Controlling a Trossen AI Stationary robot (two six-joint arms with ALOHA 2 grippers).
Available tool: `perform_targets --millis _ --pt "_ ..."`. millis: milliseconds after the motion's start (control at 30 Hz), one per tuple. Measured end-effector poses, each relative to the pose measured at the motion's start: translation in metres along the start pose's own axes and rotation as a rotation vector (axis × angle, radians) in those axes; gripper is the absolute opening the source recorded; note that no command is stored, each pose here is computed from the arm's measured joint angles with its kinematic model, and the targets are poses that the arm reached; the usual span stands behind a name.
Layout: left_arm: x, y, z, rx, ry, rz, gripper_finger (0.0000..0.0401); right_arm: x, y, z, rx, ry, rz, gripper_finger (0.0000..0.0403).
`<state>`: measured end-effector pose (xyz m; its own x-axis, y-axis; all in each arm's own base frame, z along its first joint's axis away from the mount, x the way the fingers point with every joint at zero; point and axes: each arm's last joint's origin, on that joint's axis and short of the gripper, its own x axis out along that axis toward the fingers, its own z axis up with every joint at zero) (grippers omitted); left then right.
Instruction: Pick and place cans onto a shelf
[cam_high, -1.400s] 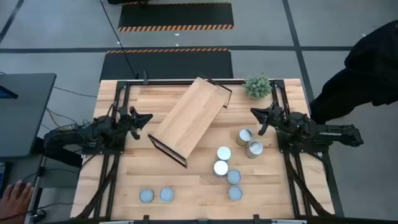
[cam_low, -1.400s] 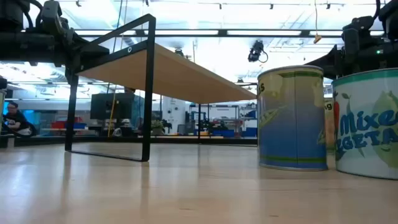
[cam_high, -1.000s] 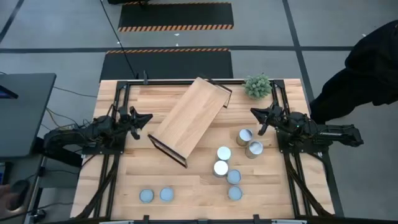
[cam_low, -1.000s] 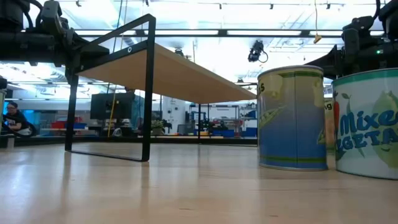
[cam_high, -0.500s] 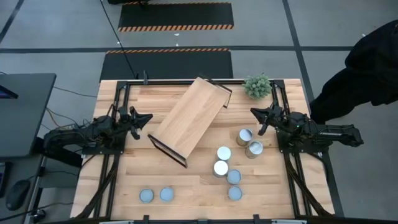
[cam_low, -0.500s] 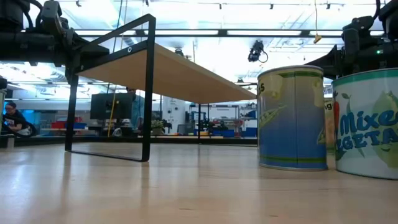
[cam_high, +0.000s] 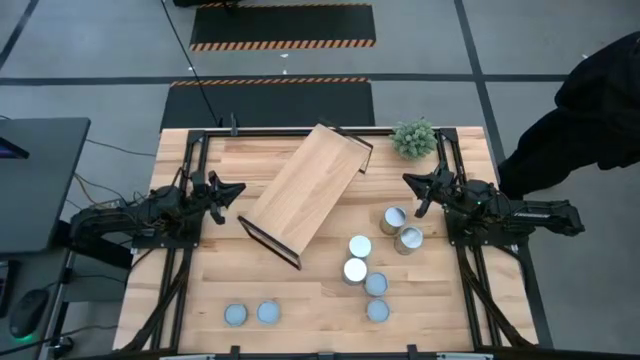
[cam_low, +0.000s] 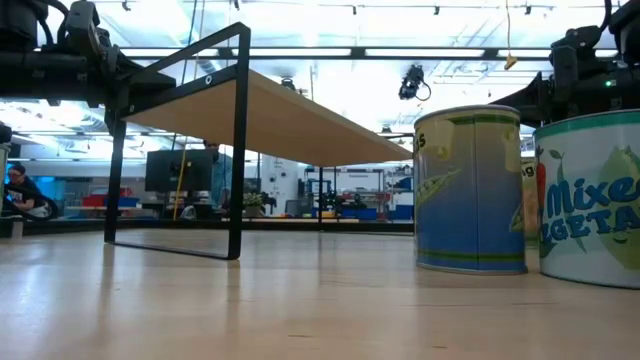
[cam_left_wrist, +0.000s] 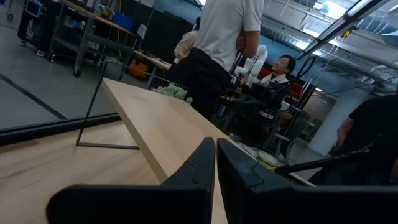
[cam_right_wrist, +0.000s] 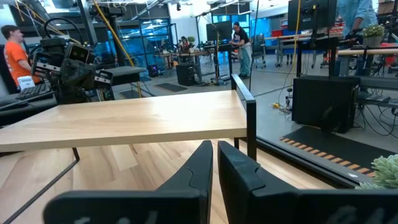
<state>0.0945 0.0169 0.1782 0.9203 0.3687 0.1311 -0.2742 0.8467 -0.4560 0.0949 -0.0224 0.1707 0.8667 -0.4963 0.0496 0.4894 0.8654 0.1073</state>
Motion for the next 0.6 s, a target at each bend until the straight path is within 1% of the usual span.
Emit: perform_targets --millis 100,133,233,300,367,400,500,600 --pt "0.000 0.000 0.001 -0.005 -0.006 -0.003 0.0023 0.000 0.000 0.000 0.000 0.000 0.000 0.0032" --pt "0.000 -0.001 0.002 -0.040 -0.016 -0.013 0.0023 0.000 0.000 0.000 0.000 0.000 0.000 0.0032" --pt "0.000 -0.004 0.007 -0.261 -0.051 -0.069 0.0023 0.000 0.000 0.001 0.005 -0.013 -0.001 0.0032" --pt "-0.001 -0.005 0.010 -0.367 -0.089 -0.079 0.0023 0.000 0.000 0.006 0.026 -0.056 -0.019 0.0032" --pt "-0.001 -0.006 0.014 -0.435 -0.130 -0.085 0.0023 -0.001 0.000 0.015 0.115 -0.154 -0.027 0.0032" --pt "-0.001 -0.006 0.016 -0.448 -0.146 -0.089 0.0023 -0.002 -0.001 0.021 0.178 -0.215 -0.022 0.0032" --pt "-0.002 -0.008 0.019 -0.475 -0.172 -0.110 0.0023 -0.007 -0.002 0.037 0.356 -0.379 -0.001 0.0032" --pt "-0.002 -0.008 0.020 -0.479 -0.181 -0.126 0.0023 -0.012 -0.004 0.047 0.506 -0.489 0.018 0.0032"
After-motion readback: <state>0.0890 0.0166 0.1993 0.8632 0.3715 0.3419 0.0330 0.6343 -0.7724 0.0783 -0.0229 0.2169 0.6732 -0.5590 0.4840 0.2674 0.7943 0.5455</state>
